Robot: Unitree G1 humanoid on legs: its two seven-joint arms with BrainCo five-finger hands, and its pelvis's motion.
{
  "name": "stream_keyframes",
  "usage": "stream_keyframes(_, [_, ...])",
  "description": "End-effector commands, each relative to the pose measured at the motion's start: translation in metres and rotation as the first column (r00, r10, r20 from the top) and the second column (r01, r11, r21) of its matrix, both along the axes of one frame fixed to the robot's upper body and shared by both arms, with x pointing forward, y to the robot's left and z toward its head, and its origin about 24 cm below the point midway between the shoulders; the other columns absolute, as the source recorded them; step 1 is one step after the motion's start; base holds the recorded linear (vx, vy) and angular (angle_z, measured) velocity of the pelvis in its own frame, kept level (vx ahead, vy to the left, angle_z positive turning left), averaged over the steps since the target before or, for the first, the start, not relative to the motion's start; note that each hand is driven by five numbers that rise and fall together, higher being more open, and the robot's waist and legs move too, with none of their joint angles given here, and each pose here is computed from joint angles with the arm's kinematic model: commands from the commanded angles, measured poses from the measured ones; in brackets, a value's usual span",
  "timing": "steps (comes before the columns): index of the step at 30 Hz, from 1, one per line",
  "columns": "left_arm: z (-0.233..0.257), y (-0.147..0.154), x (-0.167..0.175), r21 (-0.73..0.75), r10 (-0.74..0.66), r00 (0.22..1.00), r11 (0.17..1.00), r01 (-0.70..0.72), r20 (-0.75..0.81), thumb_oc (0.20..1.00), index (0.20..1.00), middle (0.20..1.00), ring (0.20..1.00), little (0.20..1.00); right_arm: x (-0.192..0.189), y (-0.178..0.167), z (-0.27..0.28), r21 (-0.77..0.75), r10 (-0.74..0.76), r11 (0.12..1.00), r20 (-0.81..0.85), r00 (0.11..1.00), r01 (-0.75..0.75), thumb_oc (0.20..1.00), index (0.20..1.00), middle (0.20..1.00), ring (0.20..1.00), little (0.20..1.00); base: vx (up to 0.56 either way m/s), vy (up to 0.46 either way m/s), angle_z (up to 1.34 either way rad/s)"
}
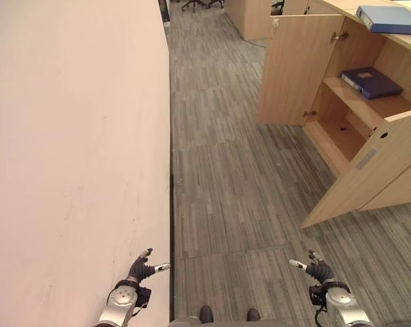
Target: Put the empty folder in the office cabinet
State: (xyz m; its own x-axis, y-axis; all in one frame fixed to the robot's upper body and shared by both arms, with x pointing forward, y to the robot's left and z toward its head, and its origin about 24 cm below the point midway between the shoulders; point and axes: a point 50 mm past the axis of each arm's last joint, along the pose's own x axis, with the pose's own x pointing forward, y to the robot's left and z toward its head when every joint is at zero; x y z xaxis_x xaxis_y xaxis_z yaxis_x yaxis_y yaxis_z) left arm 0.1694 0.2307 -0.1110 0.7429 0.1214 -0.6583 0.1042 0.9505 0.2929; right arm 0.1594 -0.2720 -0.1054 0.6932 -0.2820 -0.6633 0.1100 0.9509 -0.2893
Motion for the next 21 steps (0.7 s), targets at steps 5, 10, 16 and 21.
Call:
stream_keyframes(5, [0.01, 0.016, 0.014, 0.015, 0.03, 0.998, 0.999, -0.031, 0.054, 1.0, 1.0, 1.0, 1.0, 1.0, 0.004, 0.003, -0.002, 0.017, -0.014, 1.0, 0.011, 1.0, 0.014, 1.0, 1.0, 1.0, 1.0, 1.0, 0.01, -0.044, 0.01])
stream_keyframes(10, [0.004, 0.016, 0.008, 0.024, 0.036, 0.999, 0.999, -0.037, 0.015, 1.0, 1.0, 1.0, 1.0, 1.0, -0.008, 0.001, -0.01, 0.015, -0.027, 0.999, -0.051, 0.998, 0.028, 1.0, 1.0, 1.0, 1.0, 1.0, 0.01, -0.082, 0.01])
stream_keyframes(16, [0.004, 0.014, 0.01, 0.02, 0.033, 0.999, 0.999, -0.033, 0.011, 1.0, 1.0, 1.0, 1.0, 1.0, -0.01, -0.004, -0.01, 0.008, -0.045, 0.999, -0.061, 0.997, 0.045, 1.0, 1.0, 1.0, 1.0, 1.0, 0.01, -0.079, 0.0])
stream_keyframes(21, [0.008, 0.014, 0.016, 0.009, 0.037, 0.999, 0.999, -0.037, 0.034, 1.0, 1.0, 1.0, 1.0, 1.0, -0.006, -0.007, -0.007, 0.004, -0.049, 0.999, -0.04, 0.998, 0.05, 1.0, 1.0, 1.0, 1.0, 1.0, -0.01, -0.113, 0.02])
